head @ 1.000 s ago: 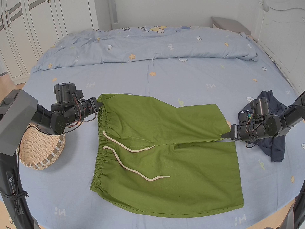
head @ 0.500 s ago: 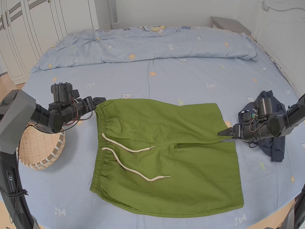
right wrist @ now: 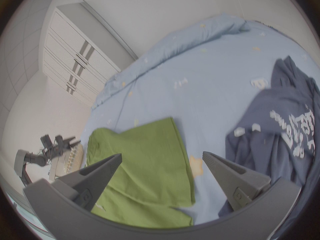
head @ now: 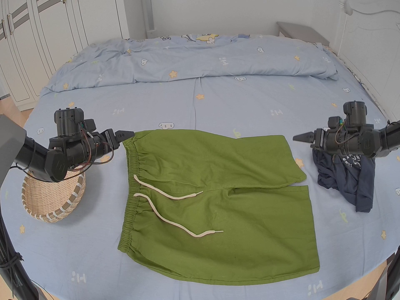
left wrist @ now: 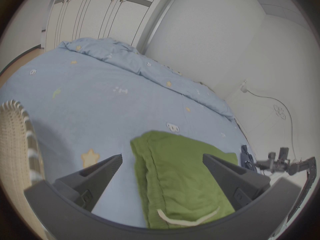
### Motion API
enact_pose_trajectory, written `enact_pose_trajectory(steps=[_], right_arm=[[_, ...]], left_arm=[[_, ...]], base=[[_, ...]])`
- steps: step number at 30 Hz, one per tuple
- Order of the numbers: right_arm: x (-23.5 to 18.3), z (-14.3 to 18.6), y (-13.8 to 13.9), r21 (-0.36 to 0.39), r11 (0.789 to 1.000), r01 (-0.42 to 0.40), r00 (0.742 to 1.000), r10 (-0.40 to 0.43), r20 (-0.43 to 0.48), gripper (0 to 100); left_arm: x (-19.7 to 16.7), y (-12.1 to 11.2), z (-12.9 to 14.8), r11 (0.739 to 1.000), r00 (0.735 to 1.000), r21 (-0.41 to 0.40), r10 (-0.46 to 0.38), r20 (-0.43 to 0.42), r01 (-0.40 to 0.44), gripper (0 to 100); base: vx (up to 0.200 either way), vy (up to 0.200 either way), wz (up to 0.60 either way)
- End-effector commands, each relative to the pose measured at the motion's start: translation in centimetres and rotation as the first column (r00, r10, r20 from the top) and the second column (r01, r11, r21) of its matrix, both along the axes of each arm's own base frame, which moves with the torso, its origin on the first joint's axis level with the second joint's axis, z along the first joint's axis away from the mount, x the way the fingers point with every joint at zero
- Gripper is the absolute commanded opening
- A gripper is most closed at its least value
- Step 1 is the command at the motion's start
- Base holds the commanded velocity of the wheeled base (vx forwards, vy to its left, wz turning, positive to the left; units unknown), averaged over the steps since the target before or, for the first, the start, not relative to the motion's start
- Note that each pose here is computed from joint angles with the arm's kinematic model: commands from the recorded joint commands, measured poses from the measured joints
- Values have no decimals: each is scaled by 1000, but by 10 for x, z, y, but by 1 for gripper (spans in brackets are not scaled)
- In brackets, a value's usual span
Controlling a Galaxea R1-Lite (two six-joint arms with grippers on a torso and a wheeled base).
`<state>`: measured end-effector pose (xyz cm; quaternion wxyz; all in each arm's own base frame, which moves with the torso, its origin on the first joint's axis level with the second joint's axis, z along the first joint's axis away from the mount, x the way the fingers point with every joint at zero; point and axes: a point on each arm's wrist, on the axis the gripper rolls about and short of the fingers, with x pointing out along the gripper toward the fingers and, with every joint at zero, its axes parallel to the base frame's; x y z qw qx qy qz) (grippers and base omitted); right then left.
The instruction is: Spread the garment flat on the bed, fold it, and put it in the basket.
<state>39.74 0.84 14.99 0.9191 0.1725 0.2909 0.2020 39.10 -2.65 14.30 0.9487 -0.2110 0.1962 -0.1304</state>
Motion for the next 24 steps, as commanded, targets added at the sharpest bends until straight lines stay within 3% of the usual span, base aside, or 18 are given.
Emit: enact_pose_trajectory(steps=[1,3,5,7,16,24], right_arm=[[47,9,2,75,997,-3,998,-2,70,100],[47,9,2,75,997,-3,998,-2,70,100],[76,7,3,166,986,-34,997,22,71,100],[85,5,3,181,983,-42,998,31,60,100],[112,-7,7,195,977,-89,996,83,37,100],[116,-26,11,179,979,-99,995,98,14,100]], left_arm=[[-62,-29,13,995,995,-37,-89,-35,88,100],[-62,-29,13,995,995,-37,-89,-35,88,100],[-81,-37,0,992,989,-50,-117,-88,113,100],[-86,-39,-7,992,988,-50,-124,-97,119,100],[-102,-49,-22,986,984,-48,-163,-65,160,100],[-105,-51,-18,984,984,-48,-173,-53,170,100]], base=[[0,0,0],[0,0,0],[0,0,0],[0,0,0],[0,0,0],[0,0,0]])
